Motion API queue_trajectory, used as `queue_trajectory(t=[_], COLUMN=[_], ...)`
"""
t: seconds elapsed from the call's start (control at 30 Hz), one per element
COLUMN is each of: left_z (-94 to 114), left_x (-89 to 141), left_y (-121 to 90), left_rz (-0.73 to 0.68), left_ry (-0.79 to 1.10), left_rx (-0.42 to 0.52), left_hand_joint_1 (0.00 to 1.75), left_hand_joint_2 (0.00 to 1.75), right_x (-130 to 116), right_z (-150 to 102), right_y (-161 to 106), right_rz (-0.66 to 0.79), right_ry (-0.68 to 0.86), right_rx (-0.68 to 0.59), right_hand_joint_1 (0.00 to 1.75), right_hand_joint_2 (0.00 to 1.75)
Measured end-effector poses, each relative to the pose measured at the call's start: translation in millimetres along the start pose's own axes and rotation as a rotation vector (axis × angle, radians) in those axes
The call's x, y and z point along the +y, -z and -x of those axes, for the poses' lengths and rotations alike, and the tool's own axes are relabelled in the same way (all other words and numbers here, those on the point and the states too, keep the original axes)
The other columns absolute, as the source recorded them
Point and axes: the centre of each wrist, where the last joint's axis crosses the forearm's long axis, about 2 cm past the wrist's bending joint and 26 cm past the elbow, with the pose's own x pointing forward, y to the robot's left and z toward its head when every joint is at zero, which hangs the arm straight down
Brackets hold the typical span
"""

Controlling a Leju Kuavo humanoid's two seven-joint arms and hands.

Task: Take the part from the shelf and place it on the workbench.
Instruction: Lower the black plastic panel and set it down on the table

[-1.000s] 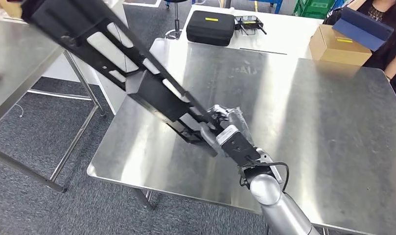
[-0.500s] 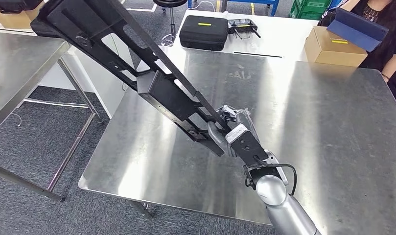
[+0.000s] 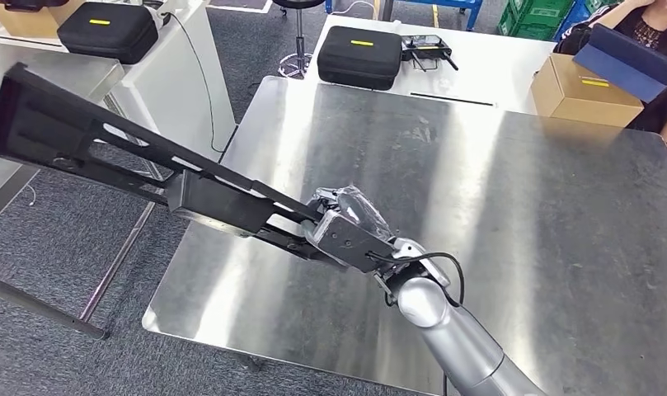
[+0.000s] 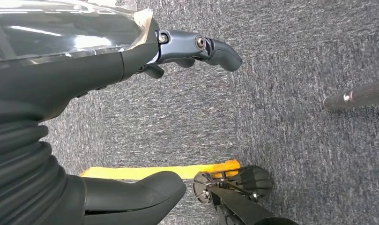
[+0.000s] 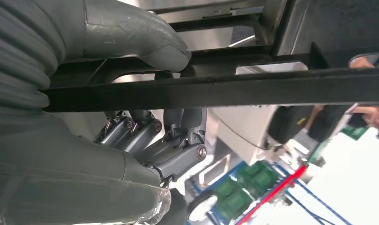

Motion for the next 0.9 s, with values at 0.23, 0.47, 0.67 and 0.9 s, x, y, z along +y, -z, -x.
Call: queue_trajectory(t=[0.23, 0.47, 0.67, 0.9], left_z=[1, 0, 0, 0], left_x=[0, 0, -1, -1], left_y=[-1, 0, 0, 0], left_rz=[0.000, 0.003, 0.003, 0.005], left_ry=[0.001, 0.005, 0.005, 0.007], left_rx=[0.016, 0.028, 0.029, 0.042], left_hand_joint_1=[0.00, 0.00, 0.00, 0.00], left_hand_joint_2=[1.75, 1.75, 1.75, 1.75], right_x=[0, 2, 6, -14], right_z=[1, 4, 5, 27], right_y=[27, 56, 77, 89], right_rz=[-0.046, -0.091, -0.095, -0.011], right_ry=[-0.072, -0.115, -0.244, -0.392], right_rx=[0.056, 0.103, 0.195, 0.383], right_hand_joint_1=[1.75, 1.75, 1.75, 1.75], right_hand_joint_2=[1.75, 1.75, 1.75, 1.75])
